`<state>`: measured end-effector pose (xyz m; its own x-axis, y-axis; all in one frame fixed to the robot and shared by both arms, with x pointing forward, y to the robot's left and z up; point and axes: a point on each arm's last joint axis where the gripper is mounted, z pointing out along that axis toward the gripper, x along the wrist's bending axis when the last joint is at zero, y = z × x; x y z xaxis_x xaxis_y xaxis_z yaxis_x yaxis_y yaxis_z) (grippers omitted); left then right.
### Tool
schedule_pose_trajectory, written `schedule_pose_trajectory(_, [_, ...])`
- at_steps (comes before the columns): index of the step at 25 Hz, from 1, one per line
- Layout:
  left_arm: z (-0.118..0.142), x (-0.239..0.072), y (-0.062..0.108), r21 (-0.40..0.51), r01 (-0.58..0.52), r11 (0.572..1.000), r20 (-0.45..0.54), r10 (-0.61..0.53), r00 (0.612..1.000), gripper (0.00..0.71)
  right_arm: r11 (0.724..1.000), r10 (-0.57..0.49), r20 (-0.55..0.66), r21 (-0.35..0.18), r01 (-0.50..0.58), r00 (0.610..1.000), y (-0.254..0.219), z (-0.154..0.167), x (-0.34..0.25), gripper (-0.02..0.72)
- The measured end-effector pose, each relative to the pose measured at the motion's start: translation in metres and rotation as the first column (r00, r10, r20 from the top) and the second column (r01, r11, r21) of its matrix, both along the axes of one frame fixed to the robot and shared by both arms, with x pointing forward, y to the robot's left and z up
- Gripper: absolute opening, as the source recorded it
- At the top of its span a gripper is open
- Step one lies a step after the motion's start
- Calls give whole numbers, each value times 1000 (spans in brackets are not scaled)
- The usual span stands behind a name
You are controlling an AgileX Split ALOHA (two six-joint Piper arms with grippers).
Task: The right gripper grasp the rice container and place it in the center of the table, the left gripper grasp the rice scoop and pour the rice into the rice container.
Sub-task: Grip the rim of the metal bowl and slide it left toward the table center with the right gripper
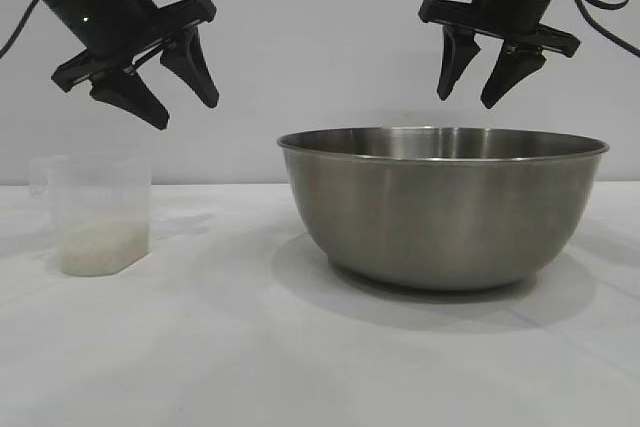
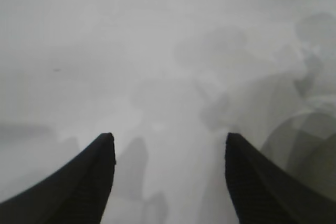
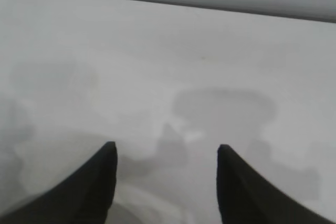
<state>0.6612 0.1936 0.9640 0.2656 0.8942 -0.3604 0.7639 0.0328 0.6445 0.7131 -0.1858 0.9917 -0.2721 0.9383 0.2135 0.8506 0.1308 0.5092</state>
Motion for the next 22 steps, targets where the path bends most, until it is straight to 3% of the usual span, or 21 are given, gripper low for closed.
schedule_pose_trajectory(8, [0,0,0,1,1,1000,1,-1,1000,402,1000,1,1,-4,-1,1000,0,0,0,405])
schedule_pose_trajectory(12, [0,0,0,1,1,1000,1,-1,1000,402,998,22,-12,-58,-23,1000,-4,1,-3,405])
schedule_pose_trajectory(16, [0,0,0,1,1,1000,1,-1,1000,402,994,56,-73,-93,-62,996,-7,18,-17,405])
schedule_pose_trajectory(22, [0,0,0,1,1,1000,1,-1,1000,402,988,96,-211,-102,-120,973,-10,42,-43,405])
